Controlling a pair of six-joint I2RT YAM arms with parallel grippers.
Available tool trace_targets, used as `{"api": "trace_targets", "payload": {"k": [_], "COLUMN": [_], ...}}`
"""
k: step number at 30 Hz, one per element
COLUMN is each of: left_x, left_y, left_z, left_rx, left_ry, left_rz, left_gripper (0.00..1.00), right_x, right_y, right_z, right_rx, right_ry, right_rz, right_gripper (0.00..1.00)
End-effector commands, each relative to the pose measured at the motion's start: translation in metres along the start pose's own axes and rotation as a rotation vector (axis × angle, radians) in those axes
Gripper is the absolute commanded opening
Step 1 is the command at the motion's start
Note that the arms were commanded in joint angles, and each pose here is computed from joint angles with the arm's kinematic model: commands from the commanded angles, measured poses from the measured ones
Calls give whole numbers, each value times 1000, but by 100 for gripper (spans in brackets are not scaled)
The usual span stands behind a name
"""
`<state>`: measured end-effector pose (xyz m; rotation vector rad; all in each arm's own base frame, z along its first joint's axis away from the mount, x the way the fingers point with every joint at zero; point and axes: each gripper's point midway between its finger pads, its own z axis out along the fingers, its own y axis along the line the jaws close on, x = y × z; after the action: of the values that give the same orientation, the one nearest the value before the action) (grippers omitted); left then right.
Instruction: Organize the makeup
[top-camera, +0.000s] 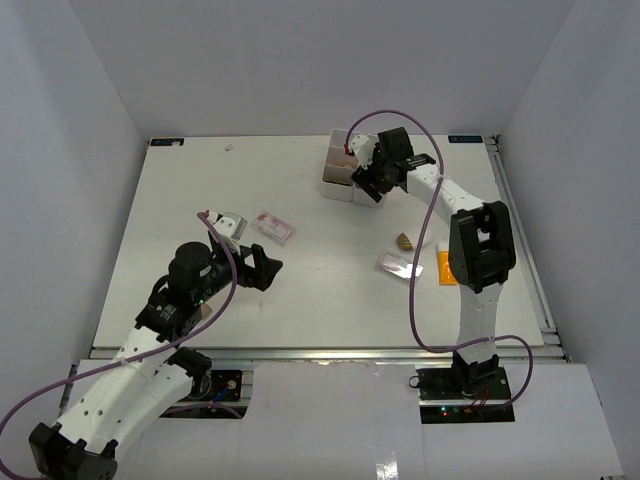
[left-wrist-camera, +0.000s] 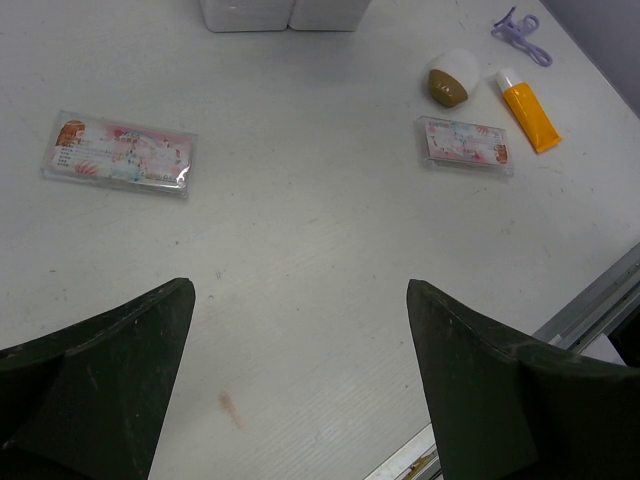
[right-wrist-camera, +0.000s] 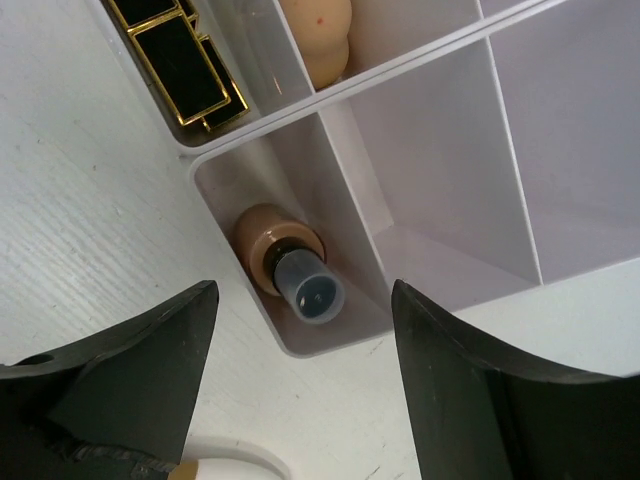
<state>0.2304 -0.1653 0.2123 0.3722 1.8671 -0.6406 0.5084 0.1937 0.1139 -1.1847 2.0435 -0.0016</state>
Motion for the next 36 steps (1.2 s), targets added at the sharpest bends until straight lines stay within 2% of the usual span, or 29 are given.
{"api": "trace_targets", "payload": {"k": [1, 6, 10, 12, 16, 18, 23, 26, 29, 36], "left_x": [-1, 1, 9, 14, 15, 20, 37, 58, 76, 96], "left_y": [2, 6, 15, 22, 37, 46, 74, 88, 106, 142], "left_z": [1, 3, 7, 11, 5, -7, -43, -59, -76, -83], "left_rx": [-8, -37, -97, -154, -316, -413, -693, -824, -983, -1170], "left_ry": [-9, -1, 29, 55, 114, 139, 185, 236, 296, 395], "left_rz": [-11, -40, -115, -175, -364, -477, -769, -879, -930, -962], "left_gripper": [98, 98, 98, 96, 95, 94, 92, 92, 92, 92], "right_x": [-45, -60, -37, -30, 4, 16, 24, 26, 27, 34], "right_y": [-3, 36, 107, 136, 181, 192, 175, 174, 176, 172], "right_z": [-56, -127, -184, -209, -223, -225, -234, -233, -232, -230], "right_rx": [3, -183, -520, -643, -780, -790, -724, -705, -712, -686], "right_ry": [-144, -300, -430, -493, -503, -518, -553, -554, -554, -549], "right_rz": [11, 35, 61, 51, 126, 145, 202, 214, 227, 250], "right_gripper": [77, 80, 82, 82, 80, 80, 80, 81, 81, 81]}}
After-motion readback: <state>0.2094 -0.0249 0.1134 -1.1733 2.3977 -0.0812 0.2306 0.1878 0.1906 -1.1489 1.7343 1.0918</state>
